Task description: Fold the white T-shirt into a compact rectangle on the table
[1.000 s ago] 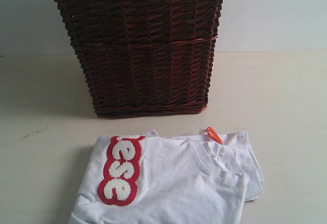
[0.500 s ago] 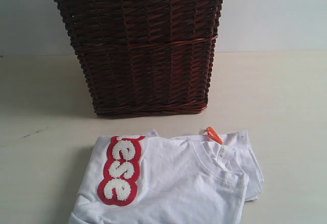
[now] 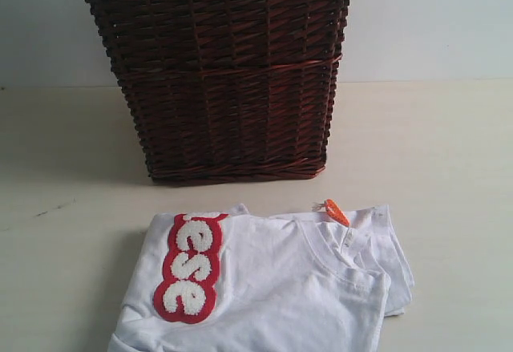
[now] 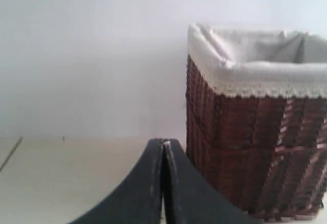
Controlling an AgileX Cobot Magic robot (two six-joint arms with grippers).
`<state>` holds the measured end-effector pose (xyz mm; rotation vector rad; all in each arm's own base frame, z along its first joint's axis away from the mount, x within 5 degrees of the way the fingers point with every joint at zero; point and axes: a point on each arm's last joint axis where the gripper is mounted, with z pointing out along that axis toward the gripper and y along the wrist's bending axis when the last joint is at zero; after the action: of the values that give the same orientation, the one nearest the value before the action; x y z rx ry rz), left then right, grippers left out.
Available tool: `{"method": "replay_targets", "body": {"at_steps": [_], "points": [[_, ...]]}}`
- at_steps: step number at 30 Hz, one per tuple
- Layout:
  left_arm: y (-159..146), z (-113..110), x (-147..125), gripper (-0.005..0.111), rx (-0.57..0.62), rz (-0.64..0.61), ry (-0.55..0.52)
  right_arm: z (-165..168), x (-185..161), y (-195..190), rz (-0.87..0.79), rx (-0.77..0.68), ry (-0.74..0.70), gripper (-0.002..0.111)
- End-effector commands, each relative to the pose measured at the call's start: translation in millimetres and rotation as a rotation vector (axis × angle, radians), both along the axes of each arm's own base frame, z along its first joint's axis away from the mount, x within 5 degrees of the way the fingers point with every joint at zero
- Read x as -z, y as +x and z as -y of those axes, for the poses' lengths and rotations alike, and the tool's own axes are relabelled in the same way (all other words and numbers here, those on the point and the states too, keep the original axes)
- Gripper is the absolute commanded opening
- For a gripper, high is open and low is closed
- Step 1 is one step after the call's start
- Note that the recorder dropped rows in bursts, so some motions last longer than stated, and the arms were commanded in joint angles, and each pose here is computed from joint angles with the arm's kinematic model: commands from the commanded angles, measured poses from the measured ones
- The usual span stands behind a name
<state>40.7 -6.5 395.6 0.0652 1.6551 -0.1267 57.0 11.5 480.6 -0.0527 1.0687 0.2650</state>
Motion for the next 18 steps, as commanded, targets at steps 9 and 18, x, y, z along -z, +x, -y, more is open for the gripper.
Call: {"method": "replay_targets", "body": {"at_steps": [9,18], "points": [[-14,-5,55,0.0,-0.128,0.312,-0.04,0,0,-1,0.001,0.009,-0.013,0.0],[1,-8,127,0.0,-0.176,0.256,-0.111,0,0,-2,0.003,0.008,-0.011,0.0]]}}
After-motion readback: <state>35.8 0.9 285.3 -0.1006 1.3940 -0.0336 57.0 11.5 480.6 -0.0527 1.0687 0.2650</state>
